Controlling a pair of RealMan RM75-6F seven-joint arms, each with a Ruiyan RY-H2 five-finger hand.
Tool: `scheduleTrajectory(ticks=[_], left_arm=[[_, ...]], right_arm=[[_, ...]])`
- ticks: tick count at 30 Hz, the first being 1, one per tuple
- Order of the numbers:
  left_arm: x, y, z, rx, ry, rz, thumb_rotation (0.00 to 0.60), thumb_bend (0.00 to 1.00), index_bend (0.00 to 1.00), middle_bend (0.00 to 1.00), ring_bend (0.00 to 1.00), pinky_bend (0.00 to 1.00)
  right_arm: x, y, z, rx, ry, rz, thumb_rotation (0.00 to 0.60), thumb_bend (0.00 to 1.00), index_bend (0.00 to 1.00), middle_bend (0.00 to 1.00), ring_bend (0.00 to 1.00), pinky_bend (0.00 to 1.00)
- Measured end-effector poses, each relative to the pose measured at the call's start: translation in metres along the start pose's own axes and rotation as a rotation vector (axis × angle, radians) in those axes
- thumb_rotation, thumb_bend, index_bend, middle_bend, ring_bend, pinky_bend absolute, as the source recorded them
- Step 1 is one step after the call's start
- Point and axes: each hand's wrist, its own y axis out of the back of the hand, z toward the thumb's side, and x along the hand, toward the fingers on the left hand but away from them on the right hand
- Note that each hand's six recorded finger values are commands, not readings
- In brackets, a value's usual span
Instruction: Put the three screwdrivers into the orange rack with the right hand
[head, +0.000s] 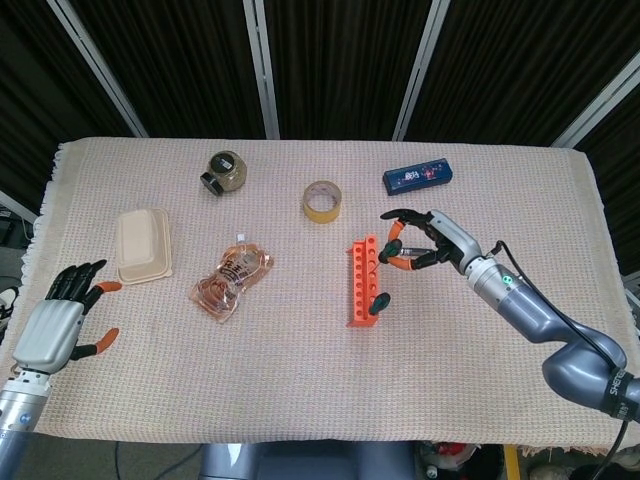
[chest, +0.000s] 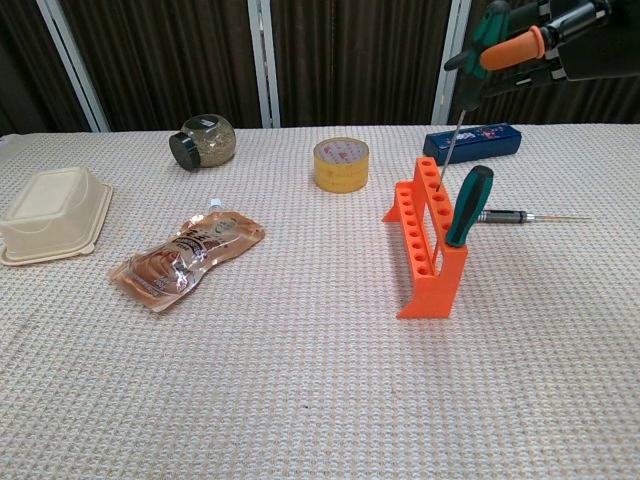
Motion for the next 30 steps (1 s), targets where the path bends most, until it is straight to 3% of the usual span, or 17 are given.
scheduleTrajectory(ticks=[30], left_arm=[[-0.001, -0.002, -0.003, -0.003, 0.009, -0.002, 0.6, 0.28, 0.26, 0.02, 0.0, 0.0]], right_arm=[[-0.02, -0.011, -0.034, 0.058, -0.129, 0.032, 0.6, 0.22, 0.58, 0.17, 0.0, 0.0]])
